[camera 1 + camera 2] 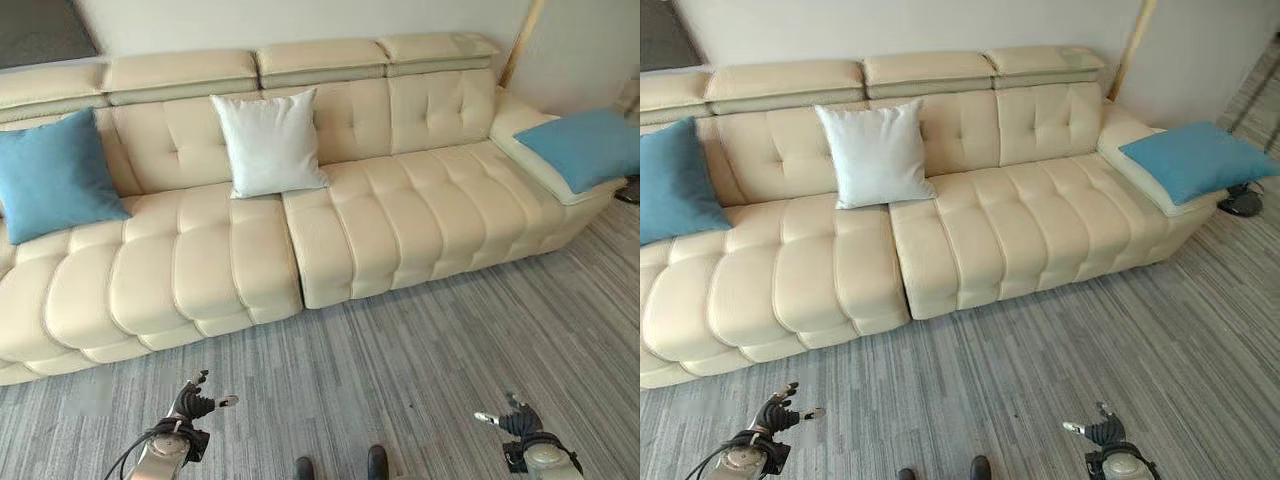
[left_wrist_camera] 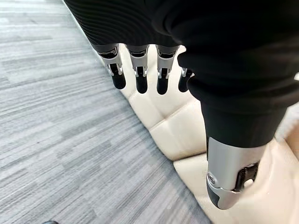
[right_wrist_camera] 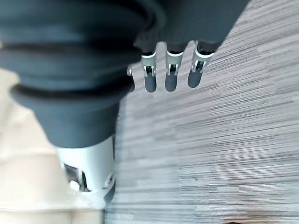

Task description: Pick up all the scattered cushions and arrange them neatly on the sofa.

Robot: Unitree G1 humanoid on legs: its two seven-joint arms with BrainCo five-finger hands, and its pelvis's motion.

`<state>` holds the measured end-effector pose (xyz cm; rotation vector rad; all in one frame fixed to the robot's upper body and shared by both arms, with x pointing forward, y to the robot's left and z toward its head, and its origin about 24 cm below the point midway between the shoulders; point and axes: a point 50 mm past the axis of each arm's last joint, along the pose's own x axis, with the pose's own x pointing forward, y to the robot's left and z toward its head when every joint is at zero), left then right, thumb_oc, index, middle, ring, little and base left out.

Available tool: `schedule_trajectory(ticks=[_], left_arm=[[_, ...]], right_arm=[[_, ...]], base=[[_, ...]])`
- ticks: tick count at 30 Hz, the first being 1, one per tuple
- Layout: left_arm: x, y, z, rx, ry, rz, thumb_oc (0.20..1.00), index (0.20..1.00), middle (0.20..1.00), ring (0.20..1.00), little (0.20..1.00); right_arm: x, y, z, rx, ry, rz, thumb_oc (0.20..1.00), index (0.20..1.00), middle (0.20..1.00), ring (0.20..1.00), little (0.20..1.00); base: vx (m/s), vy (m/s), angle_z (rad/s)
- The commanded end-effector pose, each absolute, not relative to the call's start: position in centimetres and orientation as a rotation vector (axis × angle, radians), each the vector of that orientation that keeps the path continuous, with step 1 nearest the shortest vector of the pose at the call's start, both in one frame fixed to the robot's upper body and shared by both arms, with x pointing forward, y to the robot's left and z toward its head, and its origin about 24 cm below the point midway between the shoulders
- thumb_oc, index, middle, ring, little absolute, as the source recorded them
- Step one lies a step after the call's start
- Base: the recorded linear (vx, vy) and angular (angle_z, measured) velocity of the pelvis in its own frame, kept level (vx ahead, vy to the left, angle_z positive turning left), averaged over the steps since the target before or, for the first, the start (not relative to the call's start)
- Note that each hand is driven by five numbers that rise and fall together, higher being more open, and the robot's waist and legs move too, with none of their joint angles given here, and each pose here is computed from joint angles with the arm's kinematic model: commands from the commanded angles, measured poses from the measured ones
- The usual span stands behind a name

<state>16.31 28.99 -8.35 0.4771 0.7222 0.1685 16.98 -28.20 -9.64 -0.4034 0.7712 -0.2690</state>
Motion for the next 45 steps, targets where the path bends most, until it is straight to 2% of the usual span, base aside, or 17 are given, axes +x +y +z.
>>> schedule_trajectory(ticks=[1,7,10,22,33,45], left_arm=[[18.4,30.4,-6.8,0.456,0.639,0.249,1.0,1.0,1.0,1.0,1.0],[18.3,30.3,-6.7,0.449,0.632,0.245,1.0,1.0,1.0,1.0,1.0],[17.8,29.1,-7.7,0.421,0.671,0.198,1.0,1.0,1.0,1.0,1.0],[18.4,26.0,-8.7,0.406,0.677,0.081,1.0,1.0,1.0,1.0,1.0],[18.2,26.6,-8.7,0.407,0.684,0.104,1.0,1.0,1.0,1.0,1.0],[18.8,27.6,-7.7,0.374,0.64,0.177,1.0,1.0,1.0,1.0,1.0]], right_arm=[[19.0,-29.6,-7.8,-0.419,0.689,-0.326,1.0,1.0,1.0,1.0,1.0],[20.3,-28.3,-7.3,-0.419,0.632,-0.285,1.0,1.0,1.0,1.0,1.0],[20.1,-27.8,-7.6,-0.424,0.644,-0.265,1.0,1.0,1.0,1.0,1.0],[19.8,-28.7,-6.9,-0.424,0.613,-0.292,1.0,1.0,1.0,1.0,1.0],[20.4,-26.8,-7.4,-0.426,0.617,-0.209,1.0,1.0,1.0,1.0,1.0],[22.0,-25.8,-6.2,-0.424,0.541,-0.154,1.0,1.0,1.0,1.0,1.0]], base=[[-0.1,-0.041,-1.7],[0.06,-0.12,-1.07],[0.21,-0.256,-0.63],[0.16,-0.144,-0.48],[0.38,0.119,-0.93],[0.39,0.065,-0.22]])
